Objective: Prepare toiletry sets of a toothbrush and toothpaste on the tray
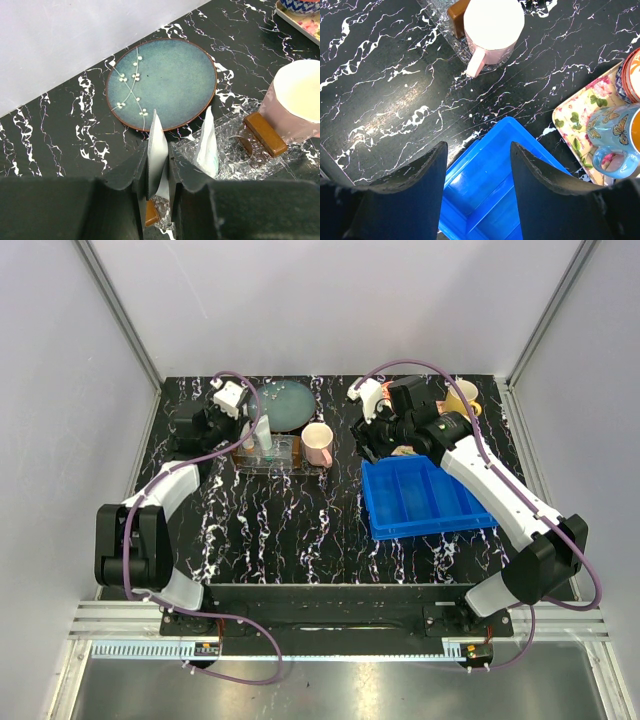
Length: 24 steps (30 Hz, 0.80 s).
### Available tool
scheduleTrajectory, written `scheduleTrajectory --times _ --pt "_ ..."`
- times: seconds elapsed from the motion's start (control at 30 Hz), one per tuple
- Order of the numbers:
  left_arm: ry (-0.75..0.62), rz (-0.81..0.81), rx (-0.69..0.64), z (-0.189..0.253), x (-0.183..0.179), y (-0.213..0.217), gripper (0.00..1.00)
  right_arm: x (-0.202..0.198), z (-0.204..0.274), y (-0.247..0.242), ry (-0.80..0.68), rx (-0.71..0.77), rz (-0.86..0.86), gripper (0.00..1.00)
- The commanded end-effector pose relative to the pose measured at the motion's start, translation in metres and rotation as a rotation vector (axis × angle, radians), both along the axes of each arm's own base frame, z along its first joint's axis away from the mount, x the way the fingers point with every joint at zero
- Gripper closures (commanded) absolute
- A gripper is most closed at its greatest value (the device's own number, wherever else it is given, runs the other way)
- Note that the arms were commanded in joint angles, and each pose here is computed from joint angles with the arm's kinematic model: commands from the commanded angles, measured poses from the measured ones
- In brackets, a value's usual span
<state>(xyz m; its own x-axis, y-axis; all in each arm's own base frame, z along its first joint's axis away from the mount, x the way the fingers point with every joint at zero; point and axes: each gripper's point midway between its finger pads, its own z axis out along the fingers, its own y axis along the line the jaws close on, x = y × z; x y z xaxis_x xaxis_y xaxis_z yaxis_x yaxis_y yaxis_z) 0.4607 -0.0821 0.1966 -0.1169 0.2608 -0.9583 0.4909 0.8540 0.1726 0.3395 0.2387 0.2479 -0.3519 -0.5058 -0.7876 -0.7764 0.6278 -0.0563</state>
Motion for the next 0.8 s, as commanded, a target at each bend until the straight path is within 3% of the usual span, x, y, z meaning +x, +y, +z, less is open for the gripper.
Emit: scheduleTrajectory --times 0.0,0.77 --pt "-0.104 -0.036 -0.017 0.023 0.007 -0.005 1.00 0.002 0.019 -0.004 -0.061 0.026 -0.013 0.41" --pt "-0.096 -0.036 -0.003 0.011 0.010 -0.003 1.00 0.004 0.015 -0.004 -0.056 0.017 -0.014 0.42"
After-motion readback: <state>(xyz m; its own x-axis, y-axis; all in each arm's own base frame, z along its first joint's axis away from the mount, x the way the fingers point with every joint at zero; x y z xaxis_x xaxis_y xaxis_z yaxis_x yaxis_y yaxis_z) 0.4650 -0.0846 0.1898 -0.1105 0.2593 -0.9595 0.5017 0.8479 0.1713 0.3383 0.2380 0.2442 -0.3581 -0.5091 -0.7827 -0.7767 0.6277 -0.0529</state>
